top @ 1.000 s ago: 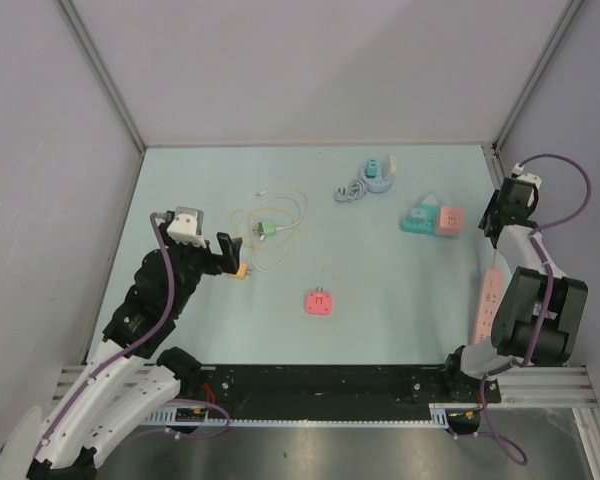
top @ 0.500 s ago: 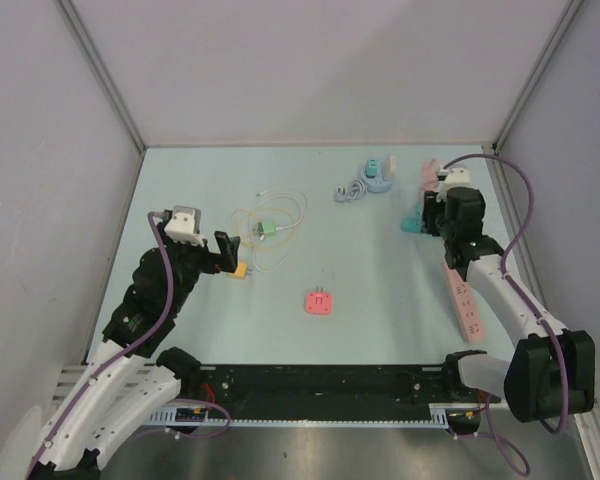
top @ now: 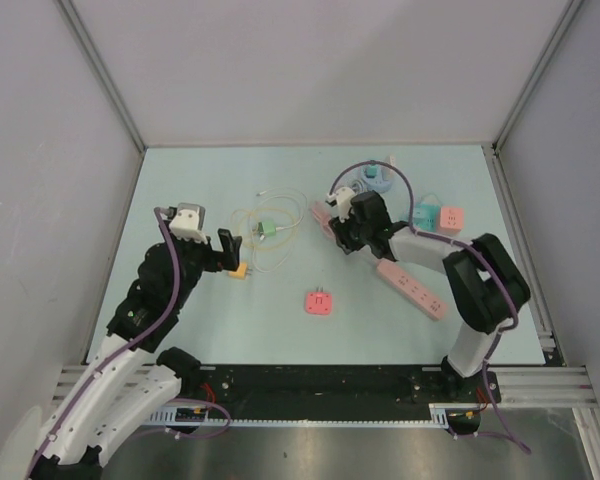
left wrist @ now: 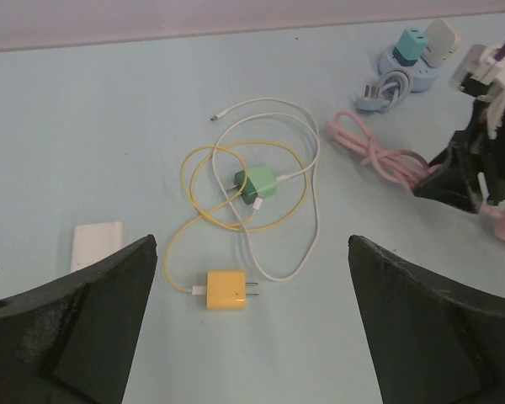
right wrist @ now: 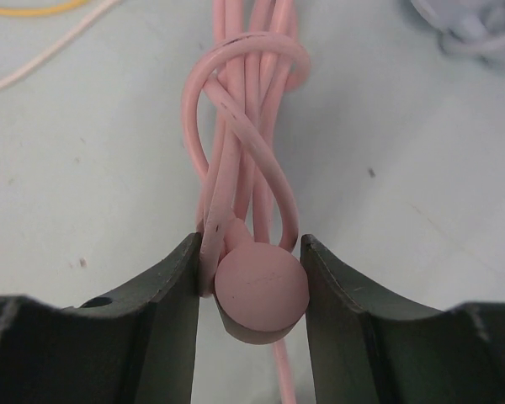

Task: Insert the plug
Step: Move the socket to the center of the board.

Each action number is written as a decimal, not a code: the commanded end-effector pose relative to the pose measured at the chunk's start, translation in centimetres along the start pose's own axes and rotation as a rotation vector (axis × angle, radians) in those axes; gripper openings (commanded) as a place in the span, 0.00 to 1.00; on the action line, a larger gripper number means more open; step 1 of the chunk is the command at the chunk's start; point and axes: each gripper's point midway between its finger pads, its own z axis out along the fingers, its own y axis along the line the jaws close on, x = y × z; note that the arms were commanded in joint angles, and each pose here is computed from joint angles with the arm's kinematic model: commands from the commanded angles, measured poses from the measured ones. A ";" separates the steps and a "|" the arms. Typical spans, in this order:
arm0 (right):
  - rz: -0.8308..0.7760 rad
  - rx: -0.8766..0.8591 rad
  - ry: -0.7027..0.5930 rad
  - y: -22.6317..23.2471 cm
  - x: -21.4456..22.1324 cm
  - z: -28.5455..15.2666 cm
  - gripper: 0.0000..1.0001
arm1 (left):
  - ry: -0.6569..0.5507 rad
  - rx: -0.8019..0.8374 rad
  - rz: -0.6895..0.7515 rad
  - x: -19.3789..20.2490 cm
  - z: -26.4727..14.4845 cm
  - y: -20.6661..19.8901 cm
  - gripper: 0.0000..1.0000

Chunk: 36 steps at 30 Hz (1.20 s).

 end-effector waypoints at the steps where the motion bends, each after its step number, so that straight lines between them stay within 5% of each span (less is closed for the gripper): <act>1: -0.070 -0.040 -0.211 2.0 -7.9 3.2 0.00 | -0.018 -0.006 0.000 -0.3 0.5 0.2 1.00; 8: -0.077 -0.074 -0.225 4.5 -9.6 7.1 0.03 | 0.000 -0.007 0.005 0.1 1.0 0.2 1.00; 11: -0.049 -0.059 -0.214 4.4 -9.4 7.9 0.19 | 0.007 -0.011 0.006 0.3 1.1 0.2 1.00; 12: -0.042 -0.049 -0.215 4.3 -9.5 7.9 0.32 | 0.011 -0.015 0.007 0.5 1.2 0.3 1.00; 15: -0.018 -0.037 -0.217 4.1 -10.2 6.6 0.53 | 0.011 -0.026 0.009 0.5 1.3 0.5 1.00; 21: 0.030 -0.015 -0.236 3.2 -13.0 0.7 0.85 | 0.027 -0.032 0.012 0.9 1.6 0.6 1.00; 27: 0.217 0.023 -0.118 0.6 -10.2 -4.8 0.91 | 0.038 -0.029 0.025 1.3 1.7 0.6 1.00; 36: 0.610 0.047 -0.020 -3.6 0.8 -9.9 0.92 | 0.087 -0.004 0.039 2.7 2.4 0.1 1.00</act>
